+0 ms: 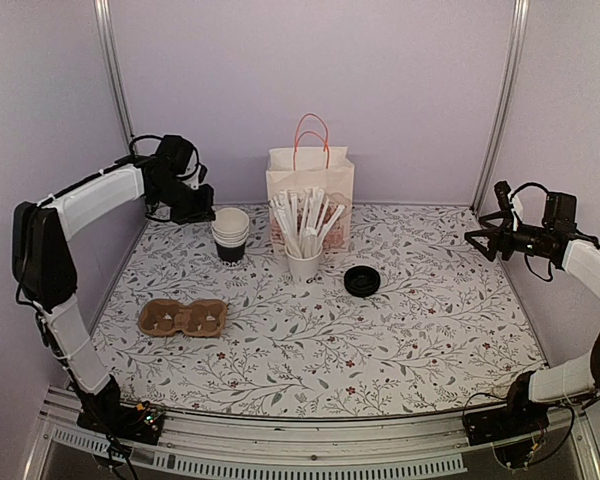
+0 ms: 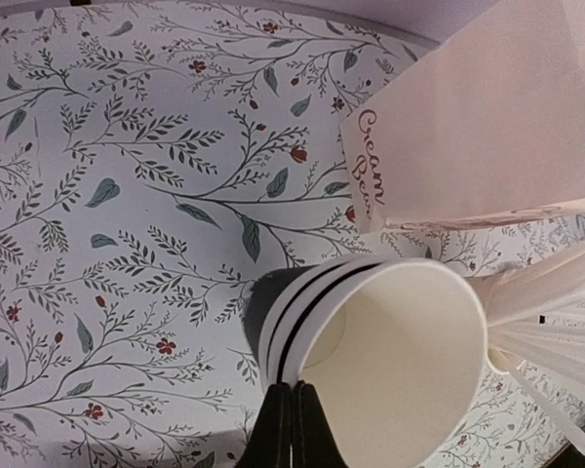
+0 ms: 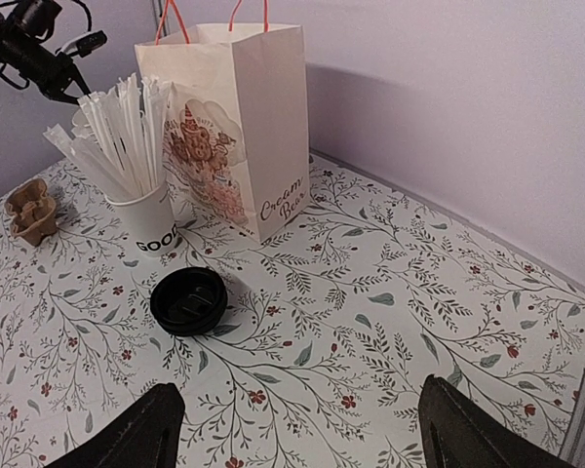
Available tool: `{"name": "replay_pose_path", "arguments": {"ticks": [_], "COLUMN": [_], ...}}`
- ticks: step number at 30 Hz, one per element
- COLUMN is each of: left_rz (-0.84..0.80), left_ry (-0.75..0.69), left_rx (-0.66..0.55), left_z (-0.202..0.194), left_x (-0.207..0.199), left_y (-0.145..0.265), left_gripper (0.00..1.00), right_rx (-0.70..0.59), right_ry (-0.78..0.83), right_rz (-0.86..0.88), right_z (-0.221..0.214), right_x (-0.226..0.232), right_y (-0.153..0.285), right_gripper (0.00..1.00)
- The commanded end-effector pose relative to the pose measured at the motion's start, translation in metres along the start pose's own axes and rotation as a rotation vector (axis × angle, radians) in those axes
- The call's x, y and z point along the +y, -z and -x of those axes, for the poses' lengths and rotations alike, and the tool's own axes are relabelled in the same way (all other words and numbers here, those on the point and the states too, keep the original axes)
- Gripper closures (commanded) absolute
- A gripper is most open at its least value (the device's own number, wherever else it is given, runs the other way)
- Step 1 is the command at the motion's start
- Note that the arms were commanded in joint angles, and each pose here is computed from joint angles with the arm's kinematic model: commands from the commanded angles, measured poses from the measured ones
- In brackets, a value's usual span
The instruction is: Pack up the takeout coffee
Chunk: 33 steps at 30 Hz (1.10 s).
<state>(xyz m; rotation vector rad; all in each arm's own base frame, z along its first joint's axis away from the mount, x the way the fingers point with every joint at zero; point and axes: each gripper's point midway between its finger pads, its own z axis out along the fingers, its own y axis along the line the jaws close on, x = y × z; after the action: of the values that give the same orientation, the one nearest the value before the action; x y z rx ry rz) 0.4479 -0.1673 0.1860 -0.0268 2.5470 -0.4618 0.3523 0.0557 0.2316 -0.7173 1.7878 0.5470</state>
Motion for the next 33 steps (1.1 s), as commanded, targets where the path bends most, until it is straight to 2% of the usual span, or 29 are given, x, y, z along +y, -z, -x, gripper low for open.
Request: {"name": "replay_pose_path", "arguments": {"ticks": [1,2,4,5,6,7,8,9,11,12,13,14,15,16,17,18,20,21,22,23,24,25,26,27,28,29,31,32,33], "left_rz": [-0.117,-0.182,0.12,0.089,-0.116,-0.176,0.029,0.053,-0.202,-0.106,0.02,-0.1,-0.305,-0.321,-0.136,0.015,-0.268,-0.146,0.079,0.081,-0.169,-0.243,-0.069,-0.037,-0.275,-0.373,-0.021,-0.192,-0.423], "left_ry": [0.004,0.056,-0.039,-0.034,0.028,0.067,0.018,-0.048,0.037,0.046,-0.009,-0.036,0.032,0.09,0.012,-0.021,0.096,0.053,-0.034,-0.051,0.028,0.083,0.021,-0.031,0.019,0.122,0.012,0.016,0.135], "left_rx": [-0.009,-0.02,-0.098,-0.06,-0.014,-0.01,-0.058,-0.056,0.017,-0.014,-0.049,-0.032,0.019,-0.01,-0.077,-0.096,-0.014,-0.066,-0.134,-0.108,-0.023,-0.013,-0.077,-0.083,-0.028,-0.009,-0.105,-0.028,0.031], "left_z": [0.007,0.008,0.021,0.017,0.011,0.008,0.011,0.012,0.003,0.005,0.008,0.008,-0.003,0.003,0.012,0.017,0.008,0.011,0.021,0.021,0.01,0.006,0.012,0.013,0.009,0.005,0.015,0.003,-0.002], "left_x": [-0.018,-0.02,0.005,0.007,-0.01,-0.014,0.005,-0.005,-0.025,-0.011,-0.004,-0.026,-0.039,-0.035,-0.026,-0.009,-0.023,-0.018,-0.007,-0.005,-0.023,-0.026,-0.016,-0.021,-0.039,-0.035,-0.011,-0.035,-0.042], "left_y": [0.005,0.006,0.011,0.009,0.005,0.003,0.002,0.004,-0.001,-0.004,-0.001,0.003,0.003,0.008,0.008,0.011,0.009,0.01,0.016,0.016,0.011,0.008,0.007,0.011,0.012,0.009,0.01,0.007,0.009], "left_gripper": [1.0,1.0,1.0,1.0,1.0,1.0,1.0,1.0,1.0,1.0,1.0,1.0,1.0,1.0,1.0,1.0,1.0,1.0,1.0,1.0,1.0,1.0,1.0,1.0,1.0,1.0,1.0,1.0,1.0], "right_rx": [-0.002,-0.002,0.0,0.002,0.002,0.001,0.001,0.001,0.003,0.003,0.004,0.005,0.007,0.007,0.007,0.007,0.009,0.008,0.008,0.008,0.01,0.011,0.01,0.011,0.012,0.013,0.012,0.013,0.014], "right_ry": [0.014,0.013,0.012,0.009,0.012,0.013,0.014,0.014,0.011,0.011,0.01,0.01,0.009,0.009,0.01,0.01,0.009,0.008,0.008,0.01,0.007,0.006,0.008,0.01,0.011,0.013,0.013,0.012,0.012], "right_rz": [0.008,0.009,0.01,0.009,0.008,0.007,0.009,0.009,0.008,0.01,0.011,0.011,0.011,0.011,0.011,0.01,0.011,0.014,0.016,0.015,0.014,0.016,0.018,0.017,0.013,0.012,0.014,0.014,0.014], "right_z": [0.006,0.006,0.006,0.005,0.005,0.005,0.006,0.006,0.005,0.005,0.004,0.005,0.004,0.004,0.004,0.004,0.004,0.003,0.003,0.004,0.003,0.003,0.003,0.004,0.004,0.004,0.003,0.003,0.003], "right_x": [0.0,0.0,0.0,-0.001,-0.001,-0.001,0.0,0.0,-0.001,0.0,-0.001,-0.001,-0.001,-0.001,-0.001,-0.001,-0.001,0.0,0.0,0.0,0.0,0.0,0.001,0.0,0.0,0.0,0.0,0.0,0.0], "right_y": [-0.001,-0.001,-0.001,-0.001,-0.001,-0.001,-0.001,-0.001,-0.001,-0.002,-0.002,-0.002,-0.002,-0.002,-0.002,-0.003,-0.003,-0.003,-0.003,-0.003,-0.004,-0.004,-0.004,-0.004,-0.004,-0.004,-0.004,-0.004,-0.004], "right_gripper": [0.13,0.13,0.14,0.14,0.14,0.14,0.14,0.14,0.14,0.14,0.14,0.13,0.14,0.13,0.14,0.13,0.14,0.14,0.14,0.13,0.13,0.14,0.14,0.14,0.14,0.13,0.13,0.13,0.14]}}
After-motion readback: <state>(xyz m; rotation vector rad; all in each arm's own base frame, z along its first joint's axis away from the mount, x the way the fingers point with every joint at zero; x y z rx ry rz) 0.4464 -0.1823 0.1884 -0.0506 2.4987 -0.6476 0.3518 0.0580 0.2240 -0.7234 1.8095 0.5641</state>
